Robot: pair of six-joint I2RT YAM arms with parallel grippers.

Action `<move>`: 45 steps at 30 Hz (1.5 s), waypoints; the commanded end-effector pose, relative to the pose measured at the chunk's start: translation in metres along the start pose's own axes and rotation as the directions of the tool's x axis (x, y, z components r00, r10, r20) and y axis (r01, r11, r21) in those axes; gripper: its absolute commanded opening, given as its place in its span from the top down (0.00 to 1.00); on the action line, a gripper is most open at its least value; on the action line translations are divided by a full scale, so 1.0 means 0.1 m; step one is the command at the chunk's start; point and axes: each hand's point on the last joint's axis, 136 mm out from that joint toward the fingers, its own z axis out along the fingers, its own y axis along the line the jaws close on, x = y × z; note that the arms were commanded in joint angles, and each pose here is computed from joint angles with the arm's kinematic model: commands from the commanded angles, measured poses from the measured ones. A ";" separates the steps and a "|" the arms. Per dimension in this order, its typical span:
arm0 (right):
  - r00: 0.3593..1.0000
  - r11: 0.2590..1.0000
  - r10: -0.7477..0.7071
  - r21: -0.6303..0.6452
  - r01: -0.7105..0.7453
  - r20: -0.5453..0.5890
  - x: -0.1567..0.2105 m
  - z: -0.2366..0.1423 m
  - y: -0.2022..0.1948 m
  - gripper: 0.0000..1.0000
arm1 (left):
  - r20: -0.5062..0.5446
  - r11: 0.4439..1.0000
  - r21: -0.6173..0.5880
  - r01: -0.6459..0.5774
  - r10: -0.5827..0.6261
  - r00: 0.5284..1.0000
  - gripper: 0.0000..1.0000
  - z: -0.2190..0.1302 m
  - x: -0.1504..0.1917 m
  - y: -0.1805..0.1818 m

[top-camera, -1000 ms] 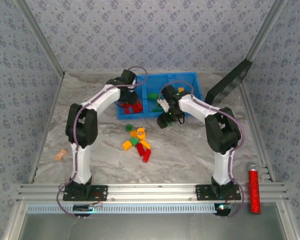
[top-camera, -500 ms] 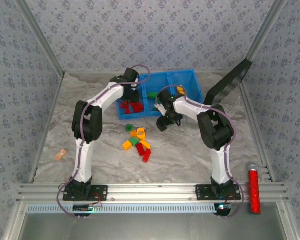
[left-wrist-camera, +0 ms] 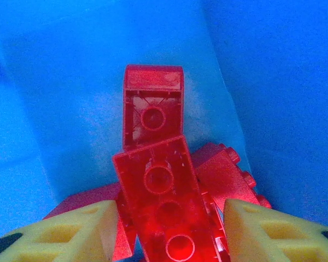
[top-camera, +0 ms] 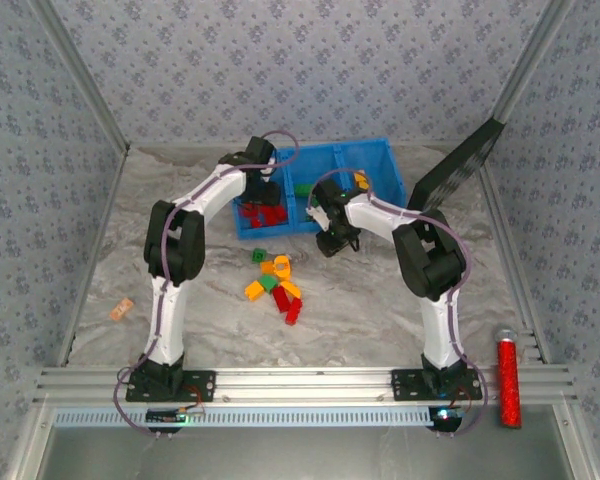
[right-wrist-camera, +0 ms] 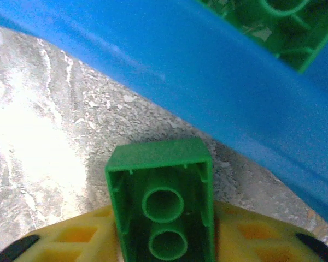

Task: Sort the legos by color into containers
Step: Pick up the lego from the center of the table, then place the lego in the container.

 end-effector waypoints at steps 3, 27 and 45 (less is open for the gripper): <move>0.996 1.000 -0.018 -0.025 0.016 -0.092 0.25 0.16 0.11 0.68 | 0.023 1.000 0.023 -0.014 0.014 1.000 0.42 -0.14 -0.11 -0.03; 0.961 0.989 0.150 -0.056 -0.140 0.232 -0.59 -1.23 -0.10 0.78 | 0.203 0.994 0.008 -0.109 0.105 0.974 0.31 -1.71 0.22 -0.07; 0.953 0.975 0.212 0.014 -0.220 0.215 -1.40 -0.43 -0.65 0.77 | -0.144 0.996 0.088 -0.026 0.038 0.989 0.30 -1.42 2.39 -0.74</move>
